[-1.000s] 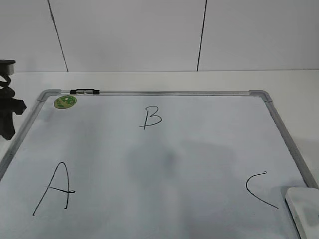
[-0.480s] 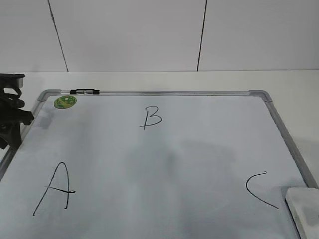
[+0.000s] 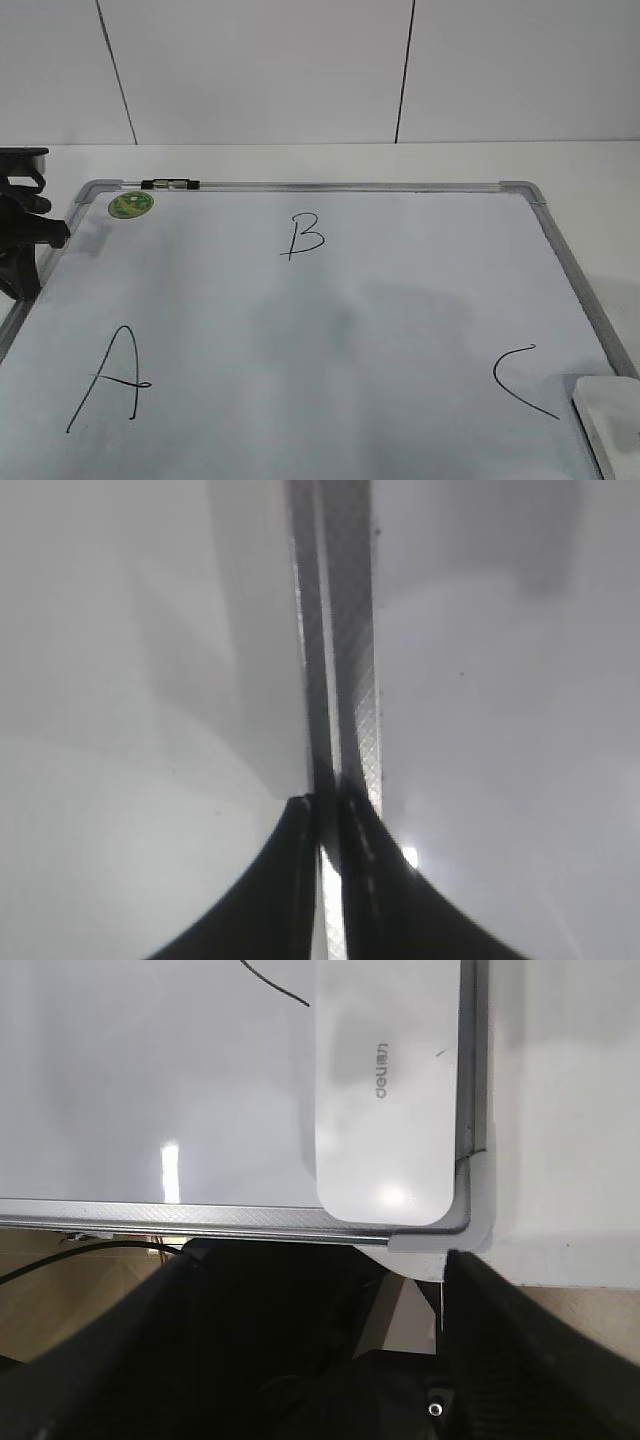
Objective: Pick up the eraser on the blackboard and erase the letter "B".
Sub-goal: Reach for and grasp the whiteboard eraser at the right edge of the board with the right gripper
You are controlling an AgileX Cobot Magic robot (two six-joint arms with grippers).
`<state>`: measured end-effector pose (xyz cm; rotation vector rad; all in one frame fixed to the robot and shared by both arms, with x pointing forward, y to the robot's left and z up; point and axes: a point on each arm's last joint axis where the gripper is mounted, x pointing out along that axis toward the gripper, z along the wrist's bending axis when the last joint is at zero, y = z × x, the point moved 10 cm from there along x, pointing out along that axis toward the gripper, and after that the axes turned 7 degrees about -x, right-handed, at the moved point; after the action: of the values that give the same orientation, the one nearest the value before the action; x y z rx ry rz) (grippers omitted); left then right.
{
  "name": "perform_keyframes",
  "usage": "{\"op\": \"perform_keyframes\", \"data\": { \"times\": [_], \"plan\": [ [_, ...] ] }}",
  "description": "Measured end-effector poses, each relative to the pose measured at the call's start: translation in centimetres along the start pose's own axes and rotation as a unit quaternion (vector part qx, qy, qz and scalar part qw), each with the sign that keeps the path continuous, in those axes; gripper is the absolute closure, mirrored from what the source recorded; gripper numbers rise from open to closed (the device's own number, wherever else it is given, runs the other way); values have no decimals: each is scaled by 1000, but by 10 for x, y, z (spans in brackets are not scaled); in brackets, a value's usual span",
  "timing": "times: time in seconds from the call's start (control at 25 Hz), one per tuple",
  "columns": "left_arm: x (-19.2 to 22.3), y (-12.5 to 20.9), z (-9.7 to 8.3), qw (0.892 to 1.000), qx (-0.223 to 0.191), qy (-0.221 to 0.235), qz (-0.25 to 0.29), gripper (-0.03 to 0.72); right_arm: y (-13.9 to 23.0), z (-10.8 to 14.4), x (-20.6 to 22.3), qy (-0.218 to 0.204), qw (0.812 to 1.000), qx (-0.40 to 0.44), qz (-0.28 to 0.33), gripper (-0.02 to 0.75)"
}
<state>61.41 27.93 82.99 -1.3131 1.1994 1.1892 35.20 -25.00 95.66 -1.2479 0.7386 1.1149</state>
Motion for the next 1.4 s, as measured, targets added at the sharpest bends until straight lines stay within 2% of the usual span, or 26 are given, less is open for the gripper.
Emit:
{"op": "perform_keyframes", "data": {
  "times": [0.36, 0.6, 0.84, 1.0, 1.12, 1.4],
  "plan": [
    [0, 0, 0, 1000, -3, 0, 0, 667, 0, -1, 4, -1, 1000, 23, 15, 140],
    [0, 0, 0, 1000, -3, 0, 0, 668, -10, -6, 25, 3, 997, 47, 68, 78],
    [0, 0, 0, 1000, -3, 0, 0, 668, -17, -18, 54, 15, 990, 55, 133, 75],
    [0, 0, 0, 1000, -3, 0, 0, 668, -26, -24, 63, 21, 987, 34, 154, 75],
    [0, 0, 0, 1000, -3, 0, 0, 668, -40, -25, 65, 22, 988, 26, 149, 87],
    [0, 0, 0, 1000, -4, 1, 0, 668, -54, -28, 64, 28, 991, 15, 130, 195]
  ]
}}
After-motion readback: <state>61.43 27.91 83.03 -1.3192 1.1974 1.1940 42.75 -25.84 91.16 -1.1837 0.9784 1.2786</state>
